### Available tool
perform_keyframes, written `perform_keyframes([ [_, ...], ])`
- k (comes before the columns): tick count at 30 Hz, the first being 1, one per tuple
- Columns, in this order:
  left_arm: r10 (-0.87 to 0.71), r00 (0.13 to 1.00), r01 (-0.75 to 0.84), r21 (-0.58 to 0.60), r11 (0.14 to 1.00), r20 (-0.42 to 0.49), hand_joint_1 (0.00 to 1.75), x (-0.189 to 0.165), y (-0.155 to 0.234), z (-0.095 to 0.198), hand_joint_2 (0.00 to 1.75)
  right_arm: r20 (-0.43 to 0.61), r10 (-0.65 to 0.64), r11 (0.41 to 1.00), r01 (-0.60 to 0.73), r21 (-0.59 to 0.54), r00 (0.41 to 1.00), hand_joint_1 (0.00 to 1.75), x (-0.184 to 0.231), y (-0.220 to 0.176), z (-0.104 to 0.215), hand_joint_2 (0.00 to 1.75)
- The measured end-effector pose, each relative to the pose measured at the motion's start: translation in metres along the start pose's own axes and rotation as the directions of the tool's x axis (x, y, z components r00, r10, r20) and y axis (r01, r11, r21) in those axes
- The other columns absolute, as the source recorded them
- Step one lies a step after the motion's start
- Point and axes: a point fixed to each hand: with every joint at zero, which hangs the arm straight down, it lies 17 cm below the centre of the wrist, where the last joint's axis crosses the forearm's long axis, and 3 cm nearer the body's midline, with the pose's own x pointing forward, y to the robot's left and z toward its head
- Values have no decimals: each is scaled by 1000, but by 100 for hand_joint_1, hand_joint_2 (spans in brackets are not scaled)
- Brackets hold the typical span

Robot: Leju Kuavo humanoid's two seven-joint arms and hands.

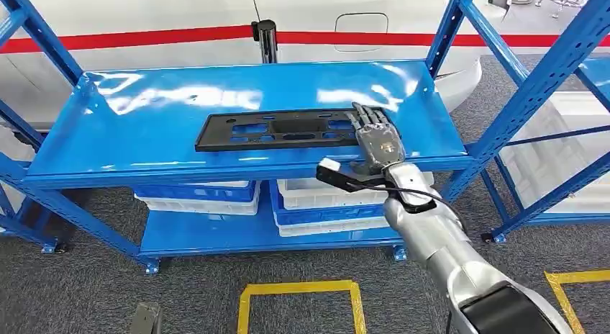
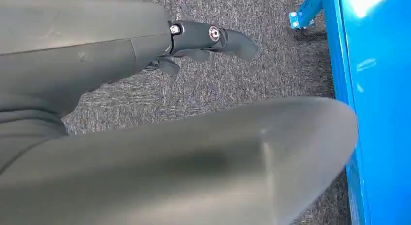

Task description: Take the parts from the cabinet and place them on the table.

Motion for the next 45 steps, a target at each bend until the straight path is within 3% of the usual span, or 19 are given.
perform_keyframes([
  [12,-6,1000,6,28,1000,9,0,2,14,-3,0,-83,-3,1000,3,11,997,0,-45,0,4,175],
  [45,12,1000,-13,39,999,10,0,4,20,-5,0,-87,9,1000,-8,11,996,0,-52,-7,1,175],
])
